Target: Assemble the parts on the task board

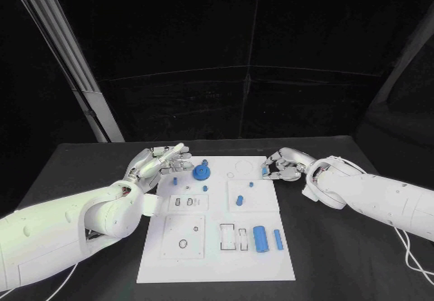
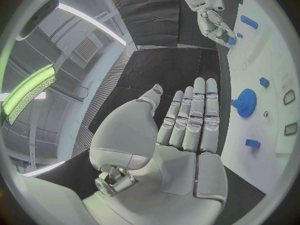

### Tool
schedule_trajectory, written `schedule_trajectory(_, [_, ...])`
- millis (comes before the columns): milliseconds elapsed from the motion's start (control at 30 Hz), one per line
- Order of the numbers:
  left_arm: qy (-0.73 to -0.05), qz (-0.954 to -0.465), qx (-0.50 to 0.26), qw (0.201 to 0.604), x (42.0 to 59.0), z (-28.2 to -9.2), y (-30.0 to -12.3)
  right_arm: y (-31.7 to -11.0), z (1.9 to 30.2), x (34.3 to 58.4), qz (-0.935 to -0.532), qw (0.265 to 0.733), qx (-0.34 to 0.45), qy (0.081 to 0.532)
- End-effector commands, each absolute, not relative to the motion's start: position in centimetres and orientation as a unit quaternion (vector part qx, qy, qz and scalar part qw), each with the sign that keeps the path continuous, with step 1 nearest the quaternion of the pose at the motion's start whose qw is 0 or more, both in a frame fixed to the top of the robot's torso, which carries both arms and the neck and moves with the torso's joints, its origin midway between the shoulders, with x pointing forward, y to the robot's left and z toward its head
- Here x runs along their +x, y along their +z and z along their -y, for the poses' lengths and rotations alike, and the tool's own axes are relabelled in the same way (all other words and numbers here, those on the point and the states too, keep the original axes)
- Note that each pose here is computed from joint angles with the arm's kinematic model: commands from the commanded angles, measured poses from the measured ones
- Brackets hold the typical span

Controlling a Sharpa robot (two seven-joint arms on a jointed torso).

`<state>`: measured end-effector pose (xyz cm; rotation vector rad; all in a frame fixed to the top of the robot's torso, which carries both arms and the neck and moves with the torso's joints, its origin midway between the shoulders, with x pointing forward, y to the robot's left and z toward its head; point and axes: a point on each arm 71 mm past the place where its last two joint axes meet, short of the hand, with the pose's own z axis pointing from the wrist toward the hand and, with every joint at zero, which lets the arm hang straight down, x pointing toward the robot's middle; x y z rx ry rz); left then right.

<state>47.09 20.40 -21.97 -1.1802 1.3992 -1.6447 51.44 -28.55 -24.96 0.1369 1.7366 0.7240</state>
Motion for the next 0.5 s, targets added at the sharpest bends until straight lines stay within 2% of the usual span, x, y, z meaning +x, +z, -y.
schedule_trajectory(33, [-0.635,-0.536,-0.449,0.328,47.09,-20.22,-21.87,-25.09,28.46,51.45,-0.750,0.582,0.055,0.310])
schedule_trajectory(500, [-0.635,-0.537,-0.449,0.327,47.07,-20.20,-21.89,-25.35,28.34,51.49,-0.751,0.580,0.056,0.309])
